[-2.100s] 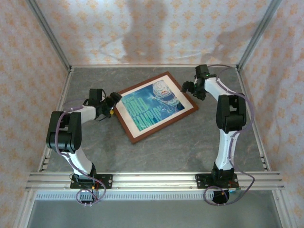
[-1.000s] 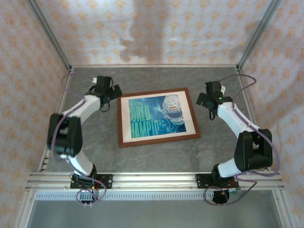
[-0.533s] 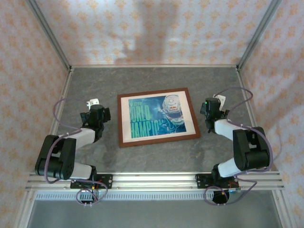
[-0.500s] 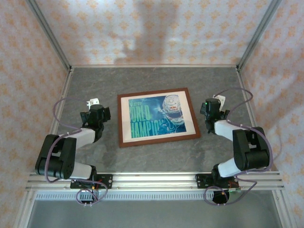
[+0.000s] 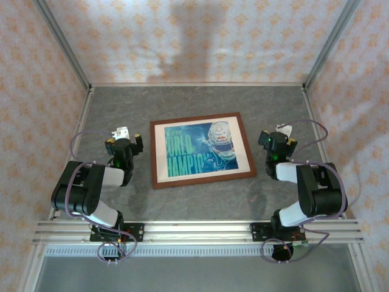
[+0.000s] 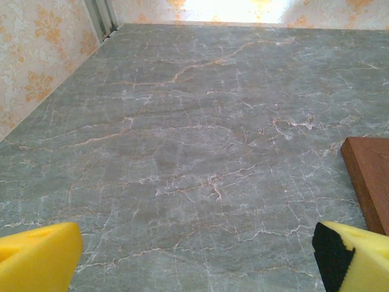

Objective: Put the photo into the frame

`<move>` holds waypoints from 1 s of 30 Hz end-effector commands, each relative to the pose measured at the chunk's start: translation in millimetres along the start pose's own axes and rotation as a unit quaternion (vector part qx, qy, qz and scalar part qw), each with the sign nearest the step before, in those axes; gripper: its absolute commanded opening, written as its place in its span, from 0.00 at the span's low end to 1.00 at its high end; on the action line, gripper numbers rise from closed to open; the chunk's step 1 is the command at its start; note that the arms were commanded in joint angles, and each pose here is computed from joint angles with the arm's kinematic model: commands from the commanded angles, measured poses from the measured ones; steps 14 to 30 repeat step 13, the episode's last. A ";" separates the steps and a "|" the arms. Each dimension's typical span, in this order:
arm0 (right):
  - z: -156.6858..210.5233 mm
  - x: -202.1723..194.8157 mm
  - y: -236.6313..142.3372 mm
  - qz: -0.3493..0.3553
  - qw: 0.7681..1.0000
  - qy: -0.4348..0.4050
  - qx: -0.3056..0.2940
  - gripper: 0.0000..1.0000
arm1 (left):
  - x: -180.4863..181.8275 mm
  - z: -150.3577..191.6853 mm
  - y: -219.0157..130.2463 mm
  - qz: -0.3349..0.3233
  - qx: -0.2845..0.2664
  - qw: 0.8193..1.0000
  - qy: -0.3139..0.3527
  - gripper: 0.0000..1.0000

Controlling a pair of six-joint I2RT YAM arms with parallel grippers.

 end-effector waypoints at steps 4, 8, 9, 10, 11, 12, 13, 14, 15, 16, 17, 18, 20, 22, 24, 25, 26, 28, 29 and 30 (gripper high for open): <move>-9.2 0.8 2.3 -0.002 1.000 0.015 -0.018 0.99 | -5.5 -14.0 2.6 0.009 -0.026 1.000 0.004 1.00; -9.4 0.7 2.1 -0.002 1.000 0.015 -0.019 0.99 | -6.8 -14.3 3.2 0.014 -0.024 1.000 0.007 1.00; -9.7 0.8 2.4 -0.002 1.000 0.016 -0.020 0.99 | -6.6 -13.6 3.3 0.014 -0.023 1.000 0.007 1.00; -9.2 0.9 2.3 -0.002 1.000 0.015 -0.019 0.99 | -6.7 -13.9 3.1 0.014 -0.023 1.000 0.007 1.00; -8.8 0.7 2.1 -0.002 1.000 0.015 -0.018 0.99 | -6.5 -13.8 3.2 0.014 -0.023 1.000 0.007 1.00; -9.4 0.6 1.9 -0.002 1.000 0.015 -0.020 0.99 | -6.6 -13.4 3.0 0.015 -0.023 1.000 0.007 1.00; -9.0 0.7 2.2 -0.002 1.000 0.015 -0.019 1.00 | -6.6 -13.5 2.9 0.015 -0.023 1.000 0.008 1.00; -9.0 0.7 2.2 -0.002 1.000 0.015 -0.019 1.00 | -6.6 -13.5 2.9 0.015 -0.023 1.000 0.008 1.00; -9.0 0.7 2.2 -0.002 1.000 0.015 -0.019 1.00 | -6.6 -13.5 2.9 0.015 -0.023 1.000 0.008 1.00; -9.0 0.7 2.2 -0.002 1.000 0.015 -0.019 1.00 | -6.6 -13.5 2.9 0.015 -0.023 1.000 0.008 1.00; -9.0 0.7 2.2 -0.002 1.000 0.015 -0.019 1.00 | -6.6 -13.5 2.9 0.015 -0.023 1.000 0.008 1.00; -9.0 0.7 2.2 -0.002 1.000 0.015 -0.019 1.00 | -6.6 -13.5 2.9 0.015 -0.023 1.000 0.008 1.00; -9.0 0.7 2.2 -0.002 1.000 0.015 -0.019 1.00 | -6.6 -13.5 2.9 0.015 -0.023 1.000 0.008 1.00; -9.0 0.7 2.2 -0.002 1.000 0.015 -0.019 1.00 | -6.6 -13.5 2.9 0.015 -0.023 1.000 0.008 1.00; -9.0 0.7 2.2 -0.002 1.000 0.015 -0.019 1.00 | -6.6 -13.5 2.9 0.015 -0.023 1.000 0.008 1.00; -9.0 0.7 2.2 -0.002 1.000 0.015 -0.019 1.00 | -6.6 -13.5 2.9 0.015 -0.023 1.000 0.008 1.00; -9.0 0.7 2.2 -0.002 1.000 0.015 -0.019 1.00 | -6.6 -13.5 2.9 0.015 -0.023 1.000 0.008 1.00; -9.0 0.7 2.2 -0.002 1.000 0.015 -0.019 1.00 | -6.6 -13.5 2.9 0.015 -0.023 1.000 0.008 1.00; -9.0 0.7 2.2 -0.002 1.000 0.015 -0.019 1.00 | -6.6 -13.5 2.9 0.015 -0.023 1.000 0.008 1.00; -9.0 0.7 2.2 -0.002 1.000 0.015 -0.019 1.00 | -6.6 -13.5 2.9 0.015 -0.023 1.000 0.008 1.00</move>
Point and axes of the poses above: each hand's point on the last joint's axis, 136 mm out from that joint toward the fingers, its own y axis out along the fingers, its own x axis along the line the jaws close on, z = x × y, the point moved 9 cm from there along -y, back along the fingers, and after that the axes turned 11 degrees about -y, right-handed, at the moved point
